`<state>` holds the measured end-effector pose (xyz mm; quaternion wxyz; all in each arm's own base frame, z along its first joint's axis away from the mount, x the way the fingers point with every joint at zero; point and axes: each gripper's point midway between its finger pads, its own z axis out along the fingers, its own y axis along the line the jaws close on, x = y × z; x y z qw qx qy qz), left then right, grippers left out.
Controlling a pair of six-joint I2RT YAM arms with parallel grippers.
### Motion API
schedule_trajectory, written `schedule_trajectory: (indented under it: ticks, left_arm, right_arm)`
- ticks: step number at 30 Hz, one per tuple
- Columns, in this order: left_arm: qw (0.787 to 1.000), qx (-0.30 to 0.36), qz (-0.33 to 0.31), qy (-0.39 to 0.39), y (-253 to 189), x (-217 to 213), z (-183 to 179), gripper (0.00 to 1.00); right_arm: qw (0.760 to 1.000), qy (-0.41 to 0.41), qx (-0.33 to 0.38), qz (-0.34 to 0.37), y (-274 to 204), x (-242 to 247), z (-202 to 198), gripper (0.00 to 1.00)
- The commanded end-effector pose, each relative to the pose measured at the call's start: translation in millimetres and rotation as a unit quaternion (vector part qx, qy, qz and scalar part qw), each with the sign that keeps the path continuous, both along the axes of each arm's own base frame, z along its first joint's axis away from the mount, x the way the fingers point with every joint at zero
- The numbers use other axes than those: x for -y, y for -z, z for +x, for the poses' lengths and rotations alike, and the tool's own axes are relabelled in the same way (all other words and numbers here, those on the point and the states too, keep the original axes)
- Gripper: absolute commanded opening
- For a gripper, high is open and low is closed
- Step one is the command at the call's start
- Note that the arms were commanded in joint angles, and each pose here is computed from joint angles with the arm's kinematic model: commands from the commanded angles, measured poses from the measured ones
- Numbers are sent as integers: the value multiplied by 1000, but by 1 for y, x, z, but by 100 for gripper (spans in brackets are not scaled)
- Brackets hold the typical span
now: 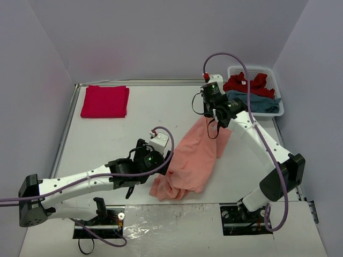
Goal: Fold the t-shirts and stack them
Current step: Flatten out the tshirt
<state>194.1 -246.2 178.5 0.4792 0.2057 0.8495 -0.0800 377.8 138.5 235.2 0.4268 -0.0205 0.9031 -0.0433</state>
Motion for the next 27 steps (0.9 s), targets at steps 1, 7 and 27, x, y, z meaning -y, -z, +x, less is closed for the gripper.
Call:
schedule_trajectory:
  ticks: [1, 7, 27]
  left_arm:
    - [999, -20, -13, -22, 7, -9, 1, 85]
    - [999, -51, -12, -2, 26, 5, -3, 85]
    - [992, -122, 3, 27, 83, 34, -15, 54]
  right_arm:
    - [1000, 8, 3, -4, 3, 5, 2, 0]
    - [1000, 8, -5, -7, 10, 5, 2, 0]
    - [1000, 9, -11, -14, 17, 8, -4, 0]
